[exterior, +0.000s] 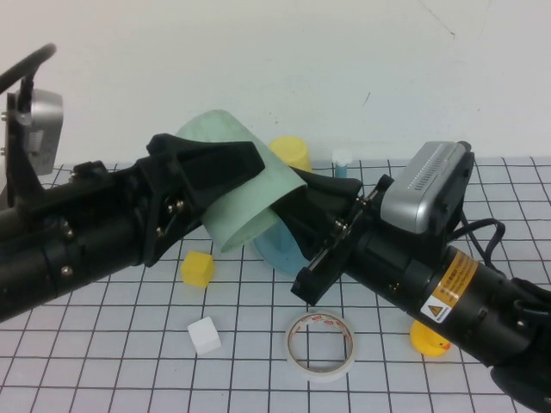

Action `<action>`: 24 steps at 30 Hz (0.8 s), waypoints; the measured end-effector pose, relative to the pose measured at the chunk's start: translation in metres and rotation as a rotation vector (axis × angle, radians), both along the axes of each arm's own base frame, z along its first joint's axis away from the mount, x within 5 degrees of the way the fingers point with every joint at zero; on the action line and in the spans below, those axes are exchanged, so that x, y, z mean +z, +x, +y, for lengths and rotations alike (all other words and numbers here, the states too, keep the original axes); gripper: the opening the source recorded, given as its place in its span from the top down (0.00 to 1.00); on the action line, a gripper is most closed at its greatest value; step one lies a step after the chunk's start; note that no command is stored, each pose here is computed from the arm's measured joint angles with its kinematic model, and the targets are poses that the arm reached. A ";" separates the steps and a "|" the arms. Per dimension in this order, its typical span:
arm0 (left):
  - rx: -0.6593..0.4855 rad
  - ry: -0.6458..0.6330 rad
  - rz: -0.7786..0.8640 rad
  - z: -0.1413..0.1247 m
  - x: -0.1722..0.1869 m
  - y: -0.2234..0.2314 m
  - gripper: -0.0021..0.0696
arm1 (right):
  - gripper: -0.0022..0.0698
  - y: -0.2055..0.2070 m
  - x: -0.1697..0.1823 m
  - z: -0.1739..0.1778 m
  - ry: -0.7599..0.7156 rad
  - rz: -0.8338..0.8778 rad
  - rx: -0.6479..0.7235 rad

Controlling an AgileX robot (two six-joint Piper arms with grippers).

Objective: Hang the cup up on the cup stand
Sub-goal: Adjust the cup with two arms

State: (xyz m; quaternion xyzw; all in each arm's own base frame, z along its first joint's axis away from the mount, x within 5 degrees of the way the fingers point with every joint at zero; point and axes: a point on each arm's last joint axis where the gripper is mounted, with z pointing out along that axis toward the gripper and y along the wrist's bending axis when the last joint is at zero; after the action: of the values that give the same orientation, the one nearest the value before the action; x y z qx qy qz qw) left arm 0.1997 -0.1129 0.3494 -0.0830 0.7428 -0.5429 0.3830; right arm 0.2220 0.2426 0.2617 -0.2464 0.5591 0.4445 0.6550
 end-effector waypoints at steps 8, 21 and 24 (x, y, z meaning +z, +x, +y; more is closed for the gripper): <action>0.025 0.016 0.054 -0.003 -0.012 0.014 0.10 | 0.93 0.004 -0.009 -0.001 -0.094 0.044 -0.043; 0.048 -0.026 0.191 -0.008 -0.028 0.027 0.09 | 0.92 0.007 -0.017 -0.001 -0.193 0.055 -0.073; 0.150 0.002 0.168 0.001 -0.026 0.037 0.04 | 0.93 -0.005 -0.017 0.006 -0.227 -0.004 0.021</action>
State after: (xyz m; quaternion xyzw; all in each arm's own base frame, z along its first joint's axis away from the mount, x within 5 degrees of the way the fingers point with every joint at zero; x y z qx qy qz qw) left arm 0.2364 -0.1122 0.3229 -0.1833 0.7645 -0.5029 0.3592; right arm 0.2174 0.2486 0.2450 -0.3259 0.6019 0.3845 0.6194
